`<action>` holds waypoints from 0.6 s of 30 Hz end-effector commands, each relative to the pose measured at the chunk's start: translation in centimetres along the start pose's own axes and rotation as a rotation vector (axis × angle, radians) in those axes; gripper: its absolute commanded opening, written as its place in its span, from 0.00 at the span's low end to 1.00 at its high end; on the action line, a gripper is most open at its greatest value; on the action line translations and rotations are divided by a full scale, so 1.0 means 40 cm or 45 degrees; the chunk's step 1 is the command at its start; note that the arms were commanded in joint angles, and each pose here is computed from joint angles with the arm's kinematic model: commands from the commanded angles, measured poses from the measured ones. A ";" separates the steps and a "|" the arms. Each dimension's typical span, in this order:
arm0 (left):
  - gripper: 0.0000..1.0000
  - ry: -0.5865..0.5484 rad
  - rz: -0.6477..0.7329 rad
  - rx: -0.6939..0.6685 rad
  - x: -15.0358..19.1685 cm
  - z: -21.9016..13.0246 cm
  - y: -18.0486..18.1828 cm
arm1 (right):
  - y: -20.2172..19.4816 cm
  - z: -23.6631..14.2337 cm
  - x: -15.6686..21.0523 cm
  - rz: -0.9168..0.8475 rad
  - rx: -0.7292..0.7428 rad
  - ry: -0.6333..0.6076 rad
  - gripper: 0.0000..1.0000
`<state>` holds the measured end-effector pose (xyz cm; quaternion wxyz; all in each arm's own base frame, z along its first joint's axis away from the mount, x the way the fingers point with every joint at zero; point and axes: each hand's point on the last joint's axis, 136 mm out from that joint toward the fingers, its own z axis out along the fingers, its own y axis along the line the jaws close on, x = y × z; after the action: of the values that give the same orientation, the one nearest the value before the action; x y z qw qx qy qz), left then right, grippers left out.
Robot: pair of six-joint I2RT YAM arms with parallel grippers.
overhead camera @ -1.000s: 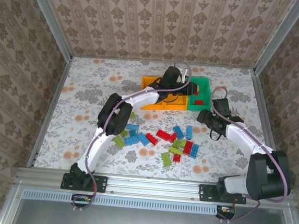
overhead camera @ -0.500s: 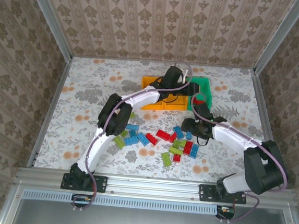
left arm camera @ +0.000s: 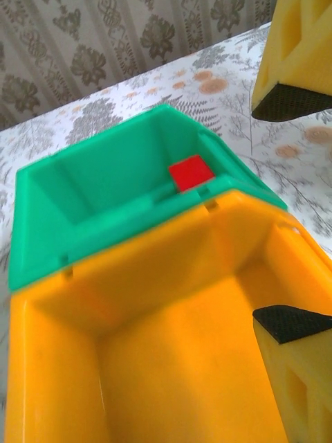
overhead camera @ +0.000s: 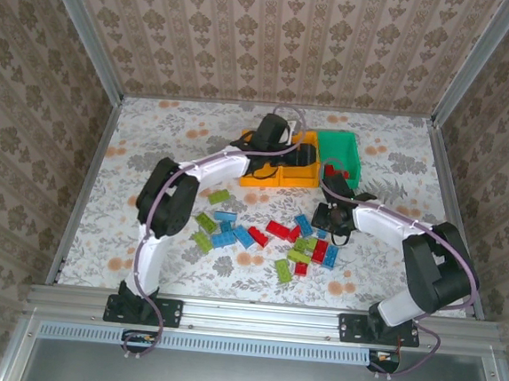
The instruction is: Sort the legos into containers by color
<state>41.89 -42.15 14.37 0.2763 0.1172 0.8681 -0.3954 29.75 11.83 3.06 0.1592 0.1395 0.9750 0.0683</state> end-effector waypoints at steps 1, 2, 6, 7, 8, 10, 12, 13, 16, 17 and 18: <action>0.74 -0.092 0.039 -0.043 -0.052 -0.085 0.017 | 0.007 -0.008 -0.012 -0.014 0.025 0.001 0.35; 0.74 -0.103 0.037 -0.054 -0.057 -0.104 0.028 | 0.006 -0.009 -0.016 -0.015 0.034 -0.003 0.32; 0.74 -0.110 0.026 -0.103 -0.056 -0.165 0.074 | 0.027 -0.039 -0.049 -0.019 0.006 -0.052 0.26; 0.74 -0.110 0.025 -0.116 -0.053 -0.178 0.085 | 0.039 -0.052 -0.061 -0.018 -0.019 -0.075 0.25; 0.74 -0.104 0.025 -0.141 -0.045 -0.192 0.101 | 0.056 -0.068 -0.077 -0.016 -0.057 -0.102 0.25; 0.74 -0.090 0.039 -0.201 -0.028 -0.216 0.128 | 0.097 -0.100 -0.114 0.000 -0.153 -0.159 0.25; 0.74 -0.062 0.066 -0.269 -0.003 -0.238 0.154 | 0.147 -0.131 -0.160 0.025 -0.267 -0.222 0.25; 0.75 -0.045 0.080 -0.295 0.010 -0.245 0.164 | 0.168 -0.140 -0.180 0.038 -0.314 -0.250 0.25; 0.75 0.014 0.122 -0.387 0.052 -0.271 0.202 | 0.238 -0.155 -0.245 0.065 -0.449 -0.314 0.26; 0.75 0.033 0.131 -0.422 0.068 -0.281 0.218 | 0.260 -0.155 -0.266 0.067 -0.480 -0.324 0.26; 0.76 0.050 0.131 -0.451 0.085 -0.293 0.233 | 0.278 -0.154 -0.287 0.076 -0.504 -0.334 0.26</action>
<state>39.94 -29.82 13.98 0.3040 0.0984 0.9061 -0.2772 37.52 16.28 11.56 0.2721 0.1398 0.9343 0.1831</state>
